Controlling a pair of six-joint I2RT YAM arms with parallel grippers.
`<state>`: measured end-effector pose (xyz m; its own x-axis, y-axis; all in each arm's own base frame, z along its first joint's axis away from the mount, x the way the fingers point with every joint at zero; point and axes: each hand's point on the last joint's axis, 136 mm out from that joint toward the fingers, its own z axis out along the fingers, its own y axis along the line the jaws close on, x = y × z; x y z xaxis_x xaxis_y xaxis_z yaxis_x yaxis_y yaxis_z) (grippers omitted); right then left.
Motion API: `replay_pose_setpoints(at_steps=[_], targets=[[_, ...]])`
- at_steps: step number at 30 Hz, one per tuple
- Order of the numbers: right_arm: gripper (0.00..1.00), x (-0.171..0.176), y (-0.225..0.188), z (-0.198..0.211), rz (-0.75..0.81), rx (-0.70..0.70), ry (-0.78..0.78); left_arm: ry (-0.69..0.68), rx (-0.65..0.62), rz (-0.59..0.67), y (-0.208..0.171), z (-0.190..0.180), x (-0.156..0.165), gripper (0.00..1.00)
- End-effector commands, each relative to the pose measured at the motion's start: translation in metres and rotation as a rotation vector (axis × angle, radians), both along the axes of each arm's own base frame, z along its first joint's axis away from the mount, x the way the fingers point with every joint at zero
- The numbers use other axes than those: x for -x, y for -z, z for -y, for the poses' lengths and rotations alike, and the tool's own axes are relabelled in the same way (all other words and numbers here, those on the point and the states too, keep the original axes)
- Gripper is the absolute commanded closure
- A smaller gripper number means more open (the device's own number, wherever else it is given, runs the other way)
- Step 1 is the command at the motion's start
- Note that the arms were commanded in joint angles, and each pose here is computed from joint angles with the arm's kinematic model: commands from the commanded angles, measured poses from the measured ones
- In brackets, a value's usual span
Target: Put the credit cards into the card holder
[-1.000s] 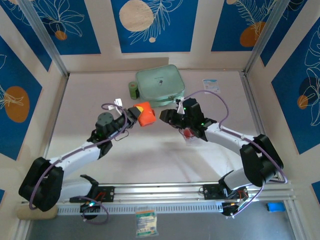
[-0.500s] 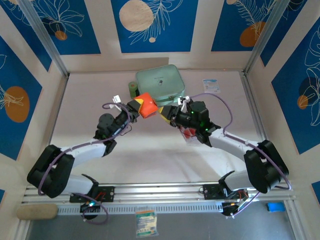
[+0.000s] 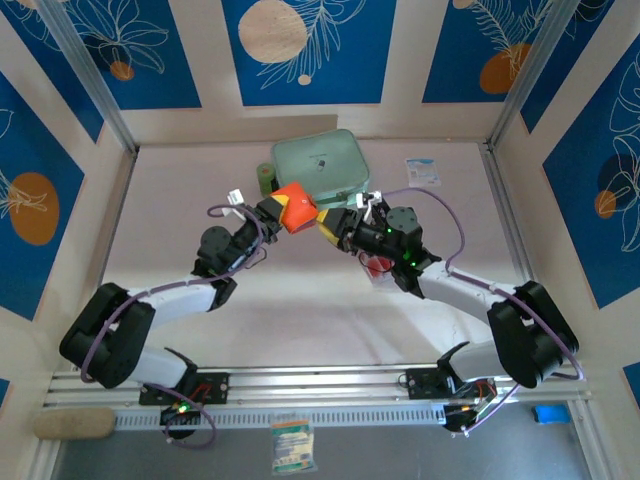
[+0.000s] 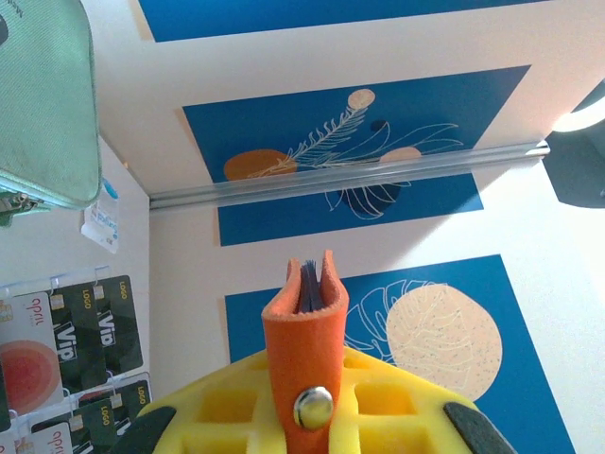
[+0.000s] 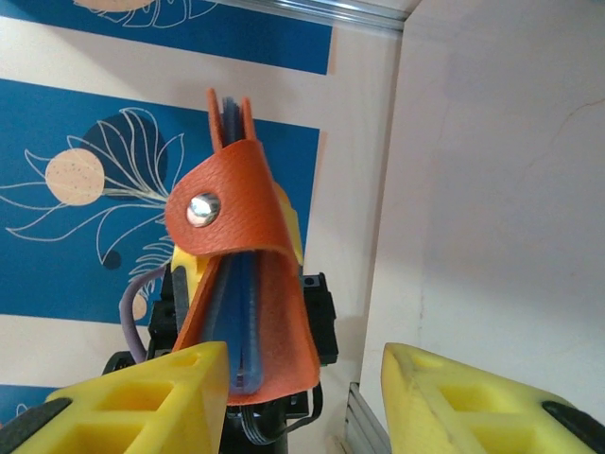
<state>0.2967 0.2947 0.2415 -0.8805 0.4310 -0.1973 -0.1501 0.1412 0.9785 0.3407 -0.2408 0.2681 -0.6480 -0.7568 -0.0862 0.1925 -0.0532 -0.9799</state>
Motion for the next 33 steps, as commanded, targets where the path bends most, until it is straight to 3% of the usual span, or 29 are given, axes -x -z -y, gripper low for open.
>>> replay_pose_setpoints(at_steps=[1, 13, 21, 33], targets=[[0.53, 0.007, -0.020, -0.002, 0.046, -0.038, -0.014, -0.001, 0.060, 0.080, -0.029, 0.003, 0.002, 1.00], [0.54, 0.006, -0.014, -0.001, 0.035, -0.032, 0.003, 0.007, 0.071, 0.081, -0.029, 0.006, 0.002, 1.00], [0.63, -0.002, -0.013, -0.004, 0.034, -0.033, 0.003, 0.014, 0.086, 0.083, -0.032, 0.007, 0.003, 1.00], [0.64, -0.013, -0.014, -0.009, 0.032, -0.060, -0.020, 0.043, 0.076, 0.066, -0.024, 0.016, 0.007, 1.00]])
